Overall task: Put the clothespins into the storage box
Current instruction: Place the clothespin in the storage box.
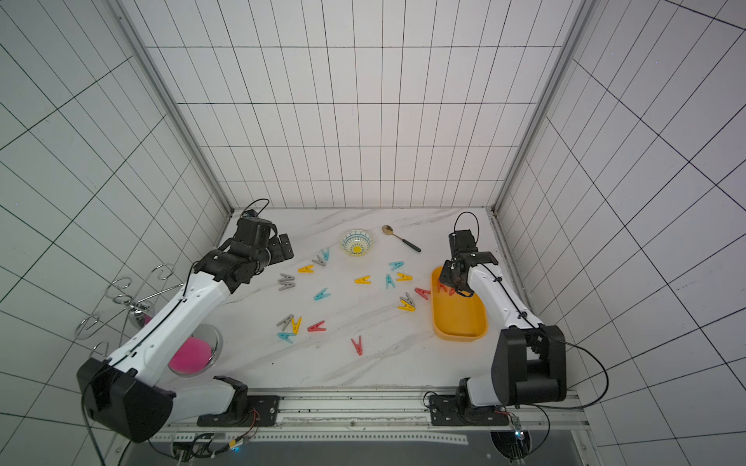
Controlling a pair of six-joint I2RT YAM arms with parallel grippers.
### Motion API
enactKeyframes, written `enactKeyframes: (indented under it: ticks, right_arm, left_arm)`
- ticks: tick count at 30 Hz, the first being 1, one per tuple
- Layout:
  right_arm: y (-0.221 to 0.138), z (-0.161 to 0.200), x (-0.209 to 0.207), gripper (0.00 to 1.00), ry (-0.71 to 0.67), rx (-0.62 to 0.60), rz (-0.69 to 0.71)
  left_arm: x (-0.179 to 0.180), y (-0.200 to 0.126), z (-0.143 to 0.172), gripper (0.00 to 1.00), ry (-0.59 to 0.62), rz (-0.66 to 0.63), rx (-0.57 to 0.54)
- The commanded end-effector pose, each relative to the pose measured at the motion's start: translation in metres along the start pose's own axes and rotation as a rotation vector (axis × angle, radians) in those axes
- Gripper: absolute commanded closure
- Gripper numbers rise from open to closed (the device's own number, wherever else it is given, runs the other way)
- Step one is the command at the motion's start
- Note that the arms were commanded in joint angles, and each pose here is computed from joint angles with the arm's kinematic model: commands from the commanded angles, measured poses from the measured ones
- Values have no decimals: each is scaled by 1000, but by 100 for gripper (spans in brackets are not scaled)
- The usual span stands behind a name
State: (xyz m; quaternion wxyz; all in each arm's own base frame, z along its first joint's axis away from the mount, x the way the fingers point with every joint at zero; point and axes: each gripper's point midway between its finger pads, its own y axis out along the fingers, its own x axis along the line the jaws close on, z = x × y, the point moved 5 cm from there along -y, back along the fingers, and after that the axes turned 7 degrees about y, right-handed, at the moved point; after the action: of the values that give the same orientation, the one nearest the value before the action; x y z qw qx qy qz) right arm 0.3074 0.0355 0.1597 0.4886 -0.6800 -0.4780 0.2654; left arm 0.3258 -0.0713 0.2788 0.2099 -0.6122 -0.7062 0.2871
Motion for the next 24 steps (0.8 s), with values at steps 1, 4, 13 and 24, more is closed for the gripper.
enactKeyframes:
  ticks: [1,4,13,24]
  right_arm:
    - [26,3,-15,92,10,47,28]
    - [44,-2,-19,92,52,79,8]
    - [82,-11,-14,91,36,122,14]
    - [93,-11,4,85,-15,98,-85]
  left_arm:
    - [-6,-2,-8,1,5,26,-16]
    - [-7,1,-6,1,15,20,-4]
    - [-5,-1,-9,1,14,5,-21]
    - [-6,2,-8,1,6,4,-17]
